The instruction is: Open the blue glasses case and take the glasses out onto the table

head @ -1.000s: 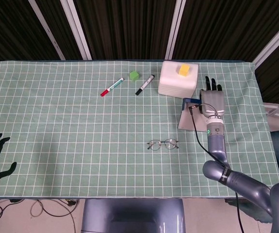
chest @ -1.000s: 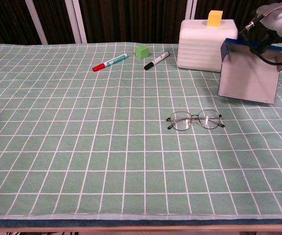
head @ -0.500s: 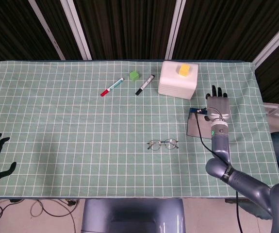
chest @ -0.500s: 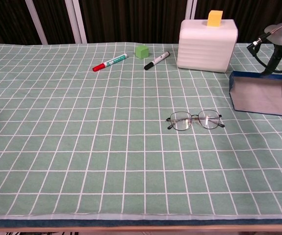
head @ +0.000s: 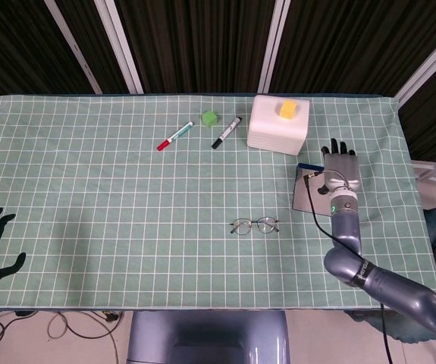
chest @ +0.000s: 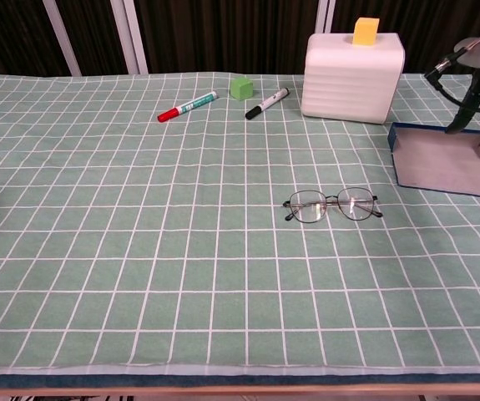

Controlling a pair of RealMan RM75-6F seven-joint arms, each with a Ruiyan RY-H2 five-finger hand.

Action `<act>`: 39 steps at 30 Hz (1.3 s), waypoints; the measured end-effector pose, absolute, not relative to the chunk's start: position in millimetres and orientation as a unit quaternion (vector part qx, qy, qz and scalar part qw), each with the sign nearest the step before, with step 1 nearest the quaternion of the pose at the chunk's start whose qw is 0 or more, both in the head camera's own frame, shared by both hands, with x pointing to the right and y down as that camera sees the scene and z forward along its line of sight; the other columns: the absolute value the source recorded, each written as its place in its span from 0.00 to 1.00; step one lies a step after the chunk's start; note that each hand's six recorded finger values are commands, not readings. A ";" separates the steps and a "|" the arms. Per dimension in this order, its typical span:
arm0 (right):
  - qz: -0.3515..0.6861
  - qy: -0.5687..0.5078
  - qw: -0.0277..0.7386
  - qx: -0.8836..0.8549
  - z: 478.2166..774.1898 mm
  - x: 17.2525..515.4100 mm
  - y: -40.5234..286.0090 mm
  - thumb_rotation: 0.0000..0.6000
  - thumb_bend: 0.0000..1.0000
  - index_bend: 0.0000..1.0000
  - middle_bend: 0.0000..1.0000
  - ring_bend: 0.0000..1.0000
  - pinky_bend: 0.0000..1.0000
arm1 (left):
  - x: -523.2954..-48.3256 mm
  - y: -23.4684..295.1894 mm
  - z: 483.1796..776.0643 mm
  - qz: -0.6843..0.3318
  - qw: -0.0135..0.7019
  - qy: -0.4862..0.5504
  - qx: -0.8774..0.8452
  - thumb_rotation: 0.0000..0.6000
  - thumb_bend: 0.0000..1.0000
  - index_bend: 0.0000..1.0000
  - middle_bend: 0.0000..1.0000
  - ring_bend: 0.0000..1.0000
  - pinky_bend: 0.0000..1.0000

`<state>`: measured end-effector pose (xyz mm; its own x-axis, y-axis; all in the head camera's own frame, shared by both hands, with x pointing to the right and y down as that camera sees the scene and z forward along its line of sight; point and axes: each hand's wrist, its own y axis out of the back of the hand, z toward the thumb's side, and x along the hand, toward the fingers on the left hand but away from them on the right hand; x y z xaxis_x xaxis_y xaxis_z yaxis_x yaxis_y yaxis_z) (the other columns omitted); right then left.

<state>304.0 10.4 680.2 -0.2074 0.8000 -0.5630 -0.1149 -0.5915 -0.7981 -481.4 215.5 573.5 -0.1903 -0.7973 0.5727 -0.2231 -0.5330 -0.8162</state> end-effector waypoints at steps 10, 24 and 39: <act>0.647 -0.384 0.332 -0.569 624.8 305.1 39.2 1.00 0.22 0.18 0.00 0.00 0.19 | -480.3 215.0 572.6 -0.639 0.230 0.430 -0.594 1.00 0.32 0.14 0.00 0.00 0.00; 0.580 -0.429 0.365 -0.589 586.1 358.3 162.2 1.00 0.22 0.18 0.00 0.00 0.19 | -476.0 215.4 567.9 -0.628 0.247 0.433 -0.597 1.00 0.32 0.14 0.00 0.00 0.00; 0.592 -0.405 0.371 -0.590 589.8 416.4 242.3 1.00 0.22 0.18 0.00 0.00 0.19 | -464.6 214.8 555.4 -0.583 0.295 0.439 -0.616 1.00 0.32 0.13 0.00 0.00 0.00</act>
